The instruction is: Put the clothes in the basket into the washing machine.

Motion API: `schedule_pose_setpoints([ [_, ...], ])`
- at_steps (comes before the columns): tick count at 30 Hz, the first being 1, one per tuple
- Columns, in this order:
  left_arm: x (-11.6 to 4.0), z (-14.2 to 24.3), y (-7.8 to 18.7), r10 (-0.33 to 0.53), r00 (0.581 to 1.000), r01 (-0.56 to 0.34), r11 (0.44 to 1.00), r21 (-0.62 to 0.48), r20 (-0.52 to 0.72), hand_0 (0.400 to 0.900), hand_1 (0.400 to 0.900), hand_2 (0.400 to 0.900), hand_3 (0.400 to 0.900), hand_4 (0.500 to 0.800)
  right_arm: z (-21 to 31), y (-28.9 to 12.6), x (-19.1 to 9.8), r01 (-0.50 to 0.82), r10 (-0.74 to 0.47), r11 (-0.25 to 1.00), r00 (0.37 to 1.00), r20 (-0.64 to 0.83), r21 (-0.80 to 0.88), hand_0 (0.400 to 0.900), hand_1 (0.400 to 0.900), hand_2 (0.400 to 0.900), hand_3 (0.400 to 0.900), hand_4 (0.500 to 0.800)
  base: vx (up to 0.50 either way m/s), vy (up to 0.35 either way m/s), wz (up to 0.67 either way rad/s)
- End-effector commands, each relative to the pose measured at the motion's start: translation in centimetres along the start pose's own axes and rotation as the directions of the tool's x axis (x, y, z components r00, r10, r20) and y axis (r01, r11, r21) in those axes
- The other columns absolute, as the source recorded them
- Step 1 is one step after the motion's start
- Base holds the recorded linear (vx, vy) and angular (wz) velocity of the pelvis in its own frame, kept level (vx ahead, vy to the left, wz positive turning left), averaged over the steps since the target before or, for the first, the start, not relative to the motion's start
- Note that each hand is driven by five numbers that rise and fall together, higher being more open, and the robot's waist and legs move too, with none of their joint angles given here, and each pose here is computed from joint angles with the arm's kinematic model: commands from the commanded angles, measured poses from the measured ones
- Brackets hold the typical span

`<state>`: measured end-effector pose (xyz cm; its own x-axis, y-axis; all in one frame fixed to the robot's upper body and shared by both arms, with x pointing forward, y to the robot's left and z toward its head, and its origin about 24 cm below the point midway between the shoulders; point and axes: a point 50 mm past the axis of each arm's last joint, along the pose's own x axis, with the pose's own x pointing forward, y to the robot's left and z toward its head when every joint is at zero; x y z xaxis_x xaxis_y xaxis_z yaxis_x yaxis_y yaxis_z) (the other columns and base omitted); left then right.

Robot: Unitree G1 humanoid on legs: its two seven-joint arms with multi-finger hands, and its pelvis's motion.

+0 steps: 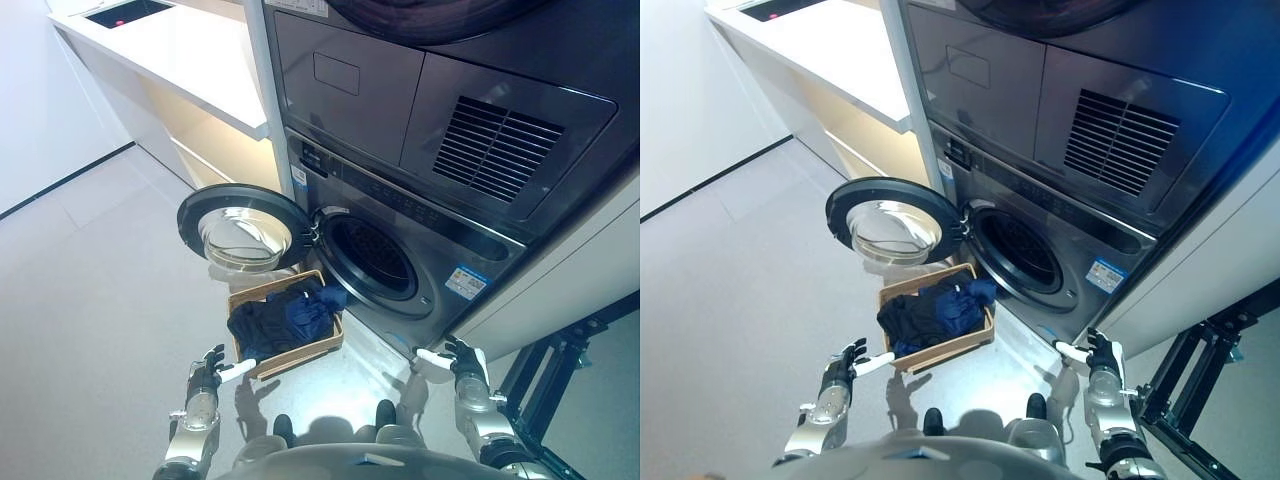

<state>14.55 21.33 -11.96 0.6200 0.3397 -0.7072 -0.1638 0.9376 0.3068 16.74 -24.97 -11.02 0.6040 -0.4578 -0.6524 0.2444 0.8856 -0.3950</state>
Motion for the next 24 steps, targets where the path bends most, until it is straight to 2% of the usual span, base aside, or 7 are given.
schedule_pose_setpoints([
  [1,1.0,2.7,2.1,0.06,0.993,-0.056,0.998,-0.04,0.106,0.9,0.9,0.9,0.9,0.8,3.6,0.0,0.5,0.042,-0.044,0.999,0.991,0.13,0.02,0.9,0.9,0.9,0.9,0.8,0.0,0.0,0.0],
  [20,0.9,2.7,2.0,0.049,0.993,-0.046,0.999,-0.029,0.109,0.9,0.9,0.9,0.9,0.8,4.8,0.0,0.7,0.025,-0.024,1.0,0.985,0.168,-0.001,0.9,0.9,0.9,0.9,0.8,-0.01,0.003,0.01],
  [24,0.8,3.8,1.9,0.025,0.987,-0.022,1.0,-0.018,0.156,0.9,0.9,0.9,0.9,0.8,8.4,0.4,0.9,-0.015,0.021,1.0,0.962,0.272,-0.025,0.9,0.9,0.9,0.9,0.8,-0.132,0.009,0.06],
])
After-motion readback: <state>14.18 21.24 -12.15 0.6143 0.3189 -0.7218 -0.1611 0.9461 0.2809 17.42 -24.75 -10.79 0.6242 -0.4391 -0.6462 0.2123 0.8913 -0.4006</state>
